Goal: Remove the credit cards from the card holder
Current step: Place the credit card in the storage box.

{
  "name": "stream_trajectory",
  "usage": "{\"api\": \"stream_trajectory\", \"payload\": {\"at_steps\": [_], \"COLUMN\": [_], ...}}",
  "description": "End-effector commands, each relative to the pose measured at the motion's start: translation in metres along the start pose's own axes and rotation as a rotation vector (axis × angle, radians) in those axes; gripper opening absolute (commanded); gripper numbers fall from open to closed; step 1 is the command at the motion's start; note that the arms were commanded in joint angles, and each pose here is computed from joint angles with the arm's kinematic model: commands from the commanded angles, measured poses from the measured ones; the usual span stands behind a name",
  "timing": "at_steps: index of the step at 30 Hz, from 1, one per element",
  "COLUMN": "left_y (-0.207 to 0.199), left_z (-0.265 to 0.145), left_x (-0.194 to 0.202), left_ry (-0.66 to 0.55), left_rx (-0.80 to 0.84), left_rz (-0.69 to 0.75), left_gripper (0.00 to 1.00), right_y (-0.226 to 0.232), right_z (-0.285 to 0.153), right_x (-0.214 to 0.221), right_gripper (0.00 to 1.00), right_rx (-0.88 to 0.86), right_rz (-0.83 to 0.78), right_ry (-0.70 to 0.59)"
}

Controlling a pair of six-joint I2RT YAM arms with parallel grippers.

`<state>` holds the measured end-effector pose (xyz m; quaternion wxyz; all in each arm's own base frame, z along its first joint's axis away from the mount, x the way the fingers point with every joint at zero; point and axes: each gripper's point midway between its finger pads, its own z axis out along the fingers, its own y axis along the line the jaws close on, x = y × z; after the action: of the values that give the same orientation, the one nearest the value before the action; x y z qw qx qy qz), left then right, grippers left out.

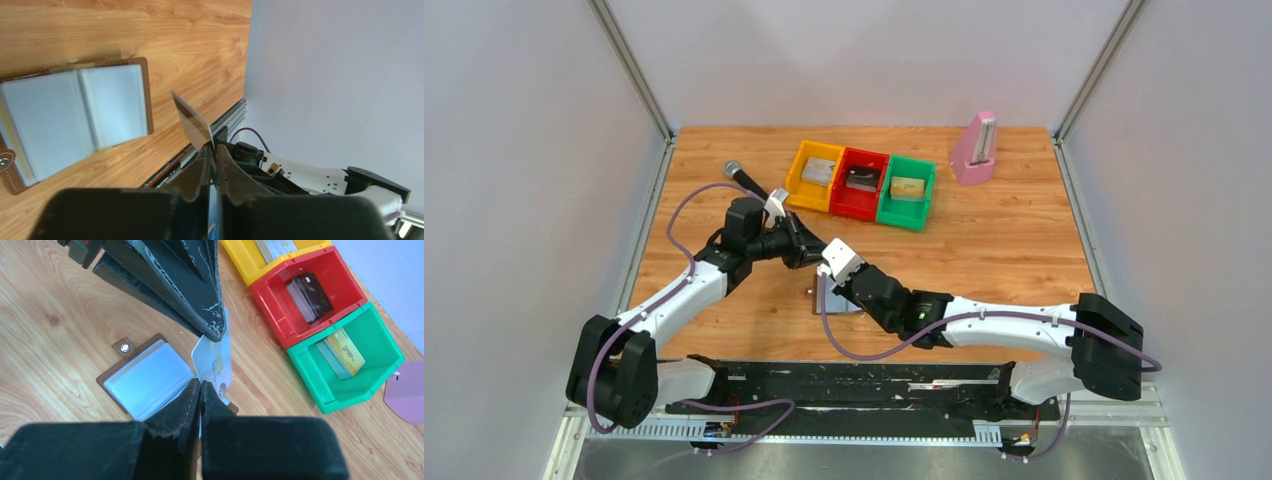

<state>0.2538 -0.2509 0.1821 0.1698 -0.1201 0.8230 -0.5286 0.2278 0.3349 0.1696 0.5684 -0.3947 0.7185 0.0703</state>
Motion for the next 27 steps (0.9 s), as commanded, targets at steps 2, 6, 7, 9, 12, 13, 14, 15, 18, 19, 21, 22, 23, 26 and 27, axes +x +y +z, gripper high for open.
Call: {"api": "stream_trajectory", "payload": {"at_steps": [2,6,7,9,12,13,14,15,18,19,21,22,23,26,27], "left_y": [-0.005,0.002,0.003,0.009,0.014,0.015,0.016,0.015,0.013,0.011,0.011,0.011,0.01,0.009,0.01], "left_z": [0.0,0.003,0.005,0.006,0.007,0.007,0.006,0.006,0.004,0.004,0.004,0.004,0.004,0.003,0.002], "left_x": [0.002,0.001,0.0,0.002,0.007,0.008,0.009,0.01,0.009,0.01,0.01,0.009,0.009,0.006,0.003], "left_ry": [0.016,0.039,0.045,0.067,0.11,0.119,0.127,0.129,0.134,0.14,0.15,0.153,0.154,0.149,0.143], "left_rx": [0.042,0.02,0.016,0.011,0.02,0.021,0.021,0.022,0.034,0.037,0.037,0.035,0.034,0.021,-0.002], "left_rz": [0.078,0.179,0.195,0.241,0.314,0.325,0.347,0.358,0.399,0.41,0.424,0.425,0.435,0.452,0.461], "left_gripper": [0.01,0.0,0.0,0.0,0.0,0.0,0.0,0.0,0.0,0.0,0.0,0.0,0.0,0.0,0.0], "right_y": [-0.003,-0.002,-0.002,0.002,-0.005,-0.012,-0.019,-0.025,-0.042,-0.044,-0.047,-0.048,-0.048,-0.046,-0.046], "right_z": [0.0,-0.01,-0.015,-0.025,-0.041,-0.046,-0.049,-0.051,-0.058,-0.062,-0.065,-0.065,-0.065,-0.064,-0.063], "right_x": [-0.018,-0.01,-0.009,-0.013,-0.012,-0.014,-0.013,-0.012,-0.012,-0.015,-0.018,-0.018,-0.018,-0.016,-0.015], "right_gripper": [0.09,0.32,0.36,0.45,0.59,0.63,0.66,0.68,0.69,0.69,0.69,0.69,0.69,0.71,0.73], "right_rx": [0.032,-0.009,-0.032,-0.124,-0.211,-0.216,-0.22,-0.224,-0.243,-0.262,-0.272,-0.273,-0.277,-0.283,-0.278], "right_rz": [0.077,0.167,0.196,0.27,0.348,0.376,0.403,0.432,0.509,0.525,0.543,0.549,0.552,0.566,0.576], "right_ry": [-0.017,0.017,0.018,-0.005,-0.04,-0.057,-0.063,-0.067,-0.081,-0.09,-0.1,-0.098,-0.095,-0.075,-0.069]}}
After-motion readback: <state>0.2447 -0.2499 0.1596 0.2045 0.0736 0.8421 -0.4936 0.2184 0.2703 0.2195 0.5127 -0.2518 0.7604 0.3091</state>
